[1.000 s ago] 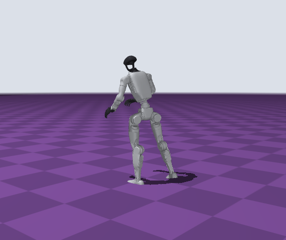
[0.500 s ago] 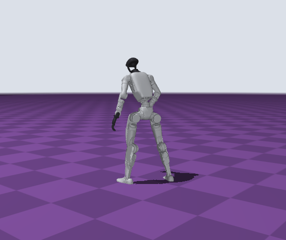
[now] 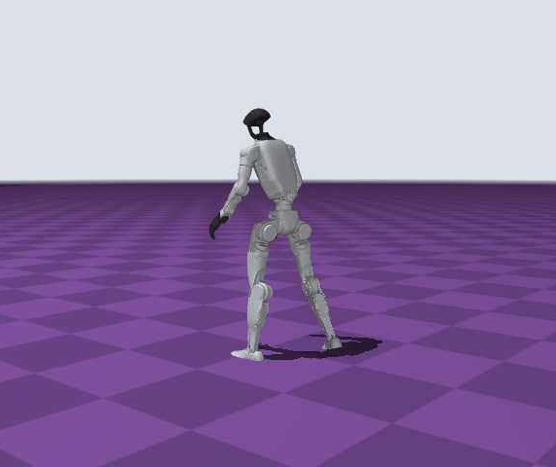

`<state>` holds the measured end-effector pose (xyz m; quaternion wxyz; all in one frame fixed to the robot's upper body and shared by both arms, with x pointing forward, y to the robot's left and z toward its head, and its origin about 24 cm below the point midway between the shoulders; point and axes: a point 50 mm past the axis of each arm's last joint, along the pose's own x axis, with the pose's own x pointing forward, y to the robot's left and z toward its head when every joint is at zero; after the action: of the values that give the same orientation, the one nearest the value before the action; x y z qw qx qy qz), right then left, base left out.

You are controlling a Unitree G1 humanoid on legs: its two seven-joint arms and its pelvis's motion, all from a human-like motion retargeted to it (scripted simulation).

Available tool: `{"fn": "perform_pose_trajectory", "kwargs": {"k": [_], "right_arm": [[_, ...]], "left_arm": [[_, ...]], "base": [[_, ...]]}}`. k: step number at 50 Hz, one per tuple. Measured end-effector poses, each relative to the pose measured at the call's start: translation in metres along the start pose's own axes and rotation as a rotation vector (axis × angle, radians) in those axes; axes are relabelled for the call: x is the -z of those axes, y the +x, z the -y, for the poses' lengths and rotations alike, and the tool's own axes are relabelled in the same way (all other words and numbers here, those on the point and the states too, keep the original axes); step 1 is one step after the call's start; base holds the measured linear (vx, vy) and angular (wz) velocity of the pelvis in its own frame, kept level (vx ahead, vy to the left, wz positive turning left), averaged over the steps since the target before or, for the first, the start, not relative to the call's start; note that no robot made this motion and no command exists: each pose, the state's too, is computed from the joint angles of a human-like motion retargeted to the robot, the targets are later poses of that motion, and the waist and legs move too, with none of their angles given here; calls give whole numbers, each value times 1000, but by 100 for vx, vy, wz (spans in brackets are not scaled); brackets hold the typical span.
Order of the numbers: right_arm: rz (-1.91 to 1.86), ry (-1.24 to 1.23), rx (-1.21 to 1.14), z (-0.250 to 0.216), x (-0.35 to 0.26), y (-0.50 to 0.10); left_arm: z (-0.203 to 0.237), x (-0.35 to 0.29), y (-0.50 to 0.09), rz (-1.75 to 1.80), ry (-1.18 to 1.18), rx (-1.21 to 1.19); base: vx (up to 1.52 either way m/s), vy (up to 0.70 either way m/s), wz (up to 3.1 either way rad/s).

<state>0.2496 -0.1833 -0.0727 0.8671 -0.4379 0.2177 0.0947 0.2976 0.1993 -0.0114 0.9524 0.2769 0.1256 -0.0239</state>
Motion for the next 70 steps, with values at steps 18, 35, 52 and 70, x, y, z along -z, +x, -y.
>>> {"fn": "perform_pose_trajectory", "kwargs": {"k": [18, 35, 52, 70], "right_arm": [[394, -724, 532, 127, -114, 33], [507, -1054, 1027, 273, -306, -16], [523, -1057, 1192, 327, -379, -90], [576, -1213, 1260, 314, -391, -94]], "left_arm": [[-35, -72, 43, 227, 654, -120], [-125, -283, 50, 534, 822, -490], [-156, -400, -3, 722, 828, -686], [-165, -383, 0, 752, 919, -763]], "base": [[-9, -1, 38], [-11, -6, 25], [7, -1, 17], [4, -2, -3]]}}
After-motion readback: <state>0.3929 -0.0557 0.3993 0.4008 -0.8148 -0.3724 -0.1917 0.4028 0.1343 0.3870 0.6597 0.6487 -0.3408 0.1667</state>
